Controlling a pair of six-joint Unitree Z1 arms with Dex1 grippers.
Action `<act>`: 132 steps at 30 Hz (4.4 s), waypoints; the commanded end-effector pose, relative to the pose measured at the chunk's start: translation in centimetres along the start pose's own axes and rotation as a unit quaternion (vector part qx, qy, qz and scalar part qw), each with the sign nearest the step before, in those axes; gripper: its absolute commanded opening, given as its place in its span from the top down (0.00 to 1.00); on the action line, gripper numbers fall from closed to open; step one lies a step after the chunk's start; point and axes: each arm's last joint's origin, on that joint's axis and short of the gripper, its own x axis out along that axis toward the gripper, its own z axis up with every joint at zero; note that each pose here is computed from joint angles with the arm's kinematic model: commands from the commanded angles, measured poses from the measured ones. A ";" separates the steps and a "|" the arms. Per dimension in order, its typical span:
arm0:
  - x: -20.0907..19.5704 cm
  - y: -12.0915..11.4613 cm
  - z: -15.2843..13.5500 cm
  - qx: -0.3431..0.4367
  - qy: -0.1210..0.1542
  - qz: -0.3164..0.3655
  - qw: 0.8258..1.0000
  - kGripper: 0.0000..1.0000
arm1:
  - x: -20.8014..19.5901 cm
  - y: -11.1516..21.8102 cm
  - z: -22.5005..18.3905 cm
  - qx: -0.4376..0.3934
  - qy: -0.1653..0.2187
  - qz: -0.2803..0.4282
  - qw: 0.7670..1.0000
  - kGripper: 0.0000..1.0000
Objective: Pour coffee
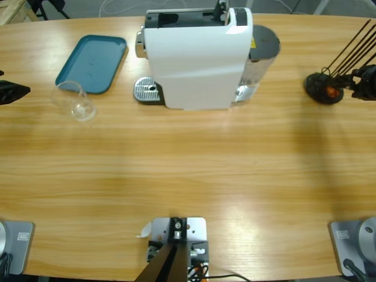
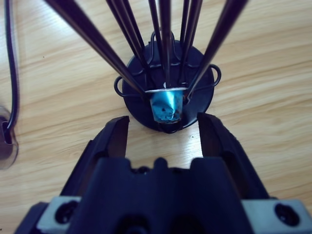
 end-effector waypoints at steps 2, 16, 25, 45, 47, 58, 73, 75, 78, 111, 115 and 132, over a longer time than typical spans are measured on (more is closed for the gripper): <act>0.8 0.3 -1.1 -0.006 0.019 0.009 1.000 0.07 | 1.3 -0.7 -0.6 0.013 0.023 -0.023 0.999 0.53; 1.0 0.3 -1.1 -0.006 0.019 0.009 1.000 0.07 | 1.5 -1.1 -0.3 0.018 0.017 -0.021 0.999 0.53; 1.0 0.3 -1.1 -0.006 0.019 0.010 1.000 0.07 | 2.1 -1.0 -0.3 0.014 0.026 -0.017 0.999 0.53; 1.0 0.3 -1.2 -0.006 0.016 0.009 1.000 0.07 | 2.0 -0.8 -0.3 -0.009 0.023 -0.002 1.000 1.00; 1.0 0.3 -1.2 -0.006 0.017 0.009 1.000 0.07 | 2.0 -0.8 -0.3 -0.009 0.023 -0.002 1.000 1.00; 0.9 0.3 -1.3 -0.006 0.014 0.004 1.000 0.05 | -3.5 0.5 0.8 -0.040 -0.026 0.018 0.999 1.00; 1.4 0.1 -1.0 -0.021 0.022 -0.012 0.999 0.00 | -13.7 1.7 6.0 -0.074 -0.069 0.022 0.995 1.00; 1.6 0.0 -0.9 -0.026 0.024 -0.022 0.999 0.00 | -15.2 1.8 5.9 -0.093 -0.070 0.025 0.993 1.00; 1.6 -0.1 -0.8 -0.030 0.024 -0.036 0.999 0.00 | -17.3 2.6 5.1 -0.168 -0.072 0.053 0.982 1.00; 1.6 -0.4 -0.3 -0.015 -0.033 -0.067 0.997 0.00 | -19.6 17.6 -0.1 -0.651 -0.020 0.342 0.678 1.00; 2.1 -0.2 -0.3 0.012 -0.038 -0.055 0.998 0.00 | -18.0 21.5 1.0 -0.682 -0.023 0.341 0.647 1.00; 4.9 0.0 -0.7 0.048 -0.009 -0.055 0.997 0.00 | -13.5 31.1 4.4 -0.737 -0.054 0.304 0.601 1.00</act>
